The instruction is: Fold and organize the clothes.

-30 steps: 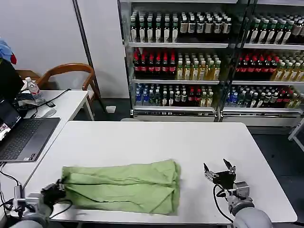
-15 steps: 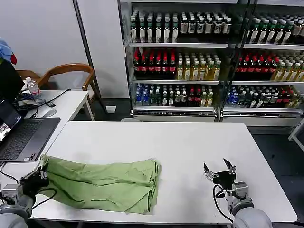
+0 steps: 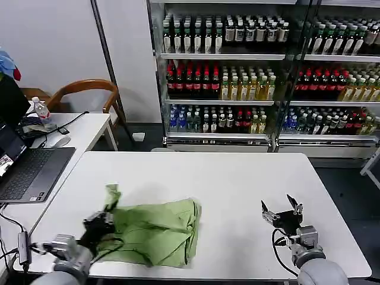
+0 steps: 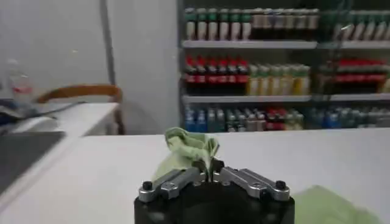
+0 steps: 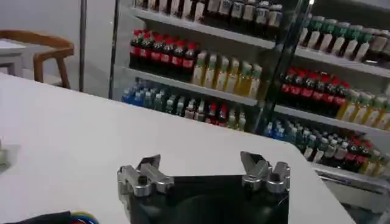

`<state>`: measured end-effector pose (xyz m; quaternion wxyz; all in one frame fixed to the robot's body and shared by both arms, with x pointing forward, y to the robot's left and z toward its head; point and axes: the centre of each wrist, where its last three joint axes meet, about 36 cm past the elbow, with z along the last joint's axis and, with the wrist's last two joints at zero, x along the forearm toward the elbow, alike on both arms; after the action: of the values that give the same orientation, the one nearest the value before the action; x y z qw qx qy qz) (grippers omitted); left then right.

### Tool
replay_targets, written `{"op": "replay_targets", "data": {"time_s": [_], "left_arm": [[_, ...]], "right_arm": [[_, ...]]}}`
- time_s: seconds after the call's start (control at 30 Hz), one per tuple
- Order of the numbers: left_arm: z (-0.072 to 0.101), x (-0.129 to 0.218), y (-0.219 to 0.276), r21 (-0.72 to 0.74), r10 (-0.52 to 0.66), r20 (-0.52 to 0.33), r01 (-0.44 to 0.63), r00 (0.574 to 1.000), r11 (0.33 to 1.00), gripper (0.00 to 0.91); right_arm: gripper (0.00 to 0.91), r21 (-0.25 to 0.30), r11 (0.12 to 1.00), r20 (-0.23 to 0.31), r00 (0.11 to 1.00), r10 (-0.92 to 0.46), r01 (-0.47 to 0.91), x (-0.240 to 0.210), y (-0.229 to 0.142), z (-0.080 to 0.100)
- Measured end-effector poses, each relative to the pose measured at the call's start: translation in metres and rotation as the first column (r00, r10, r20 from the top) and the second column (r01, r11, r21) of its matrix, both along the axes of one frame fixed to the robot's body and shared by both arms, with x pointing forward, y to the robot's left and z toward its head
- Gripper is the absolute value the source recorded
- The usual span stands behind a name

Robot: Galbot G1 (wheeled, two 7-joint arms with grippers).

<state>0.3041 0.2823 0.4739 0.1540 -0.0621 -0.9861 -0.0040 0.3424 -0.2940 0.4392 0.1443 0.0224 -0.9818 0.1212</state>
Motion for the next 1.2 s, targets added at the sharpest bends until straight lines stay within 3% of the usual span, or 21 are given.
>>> {"op": "replay_targets", "data": {"time_s": [0.37,0.9,0.93,0.97,1.2], "left_arm": [[-0.025,0.003,-0.063,-0.101,-0.127,-0.021,0.124,0.992,0.987,0.040],[-0.041,0.018,-0.085,-0.142,-0.218,-0.022,0.212,0.976,0.967,0.040],[-0.041,0.020,-0.085,-0.143,-0.221,-0.019,0.216,0.975,0.966,0.081],[-0.041,0.021,-0.085,-0.146,-0.225,-0.015,0.220,0.974,0.964,0.907],[-0.039,0.026,-0.089,-0.207,-0.247,0.011,0.244,0.969,0.948,0.907]], "right_arm": [[0.907,-0.014,1.000,0.011,1.000,-0.020,0.020,-0.005,-0.005,0.007],[0.907,-0.017,0.999,0.008,0.999,-0.034,0.034,-0.010,-0.007,0.007],[0.907,-0.017,0.999,0.007,0.999,-0.034,0.035,-0.010,-0.007,0.007],[0.907,-0.017,0.999,0.007,0.999,-0.035,0.035,-0.010,-0.007,0.007],[0.907,-0.019,0.999,0.008,0.999,-0.035,0.035,-0.010,-0.008,0.007]]}}
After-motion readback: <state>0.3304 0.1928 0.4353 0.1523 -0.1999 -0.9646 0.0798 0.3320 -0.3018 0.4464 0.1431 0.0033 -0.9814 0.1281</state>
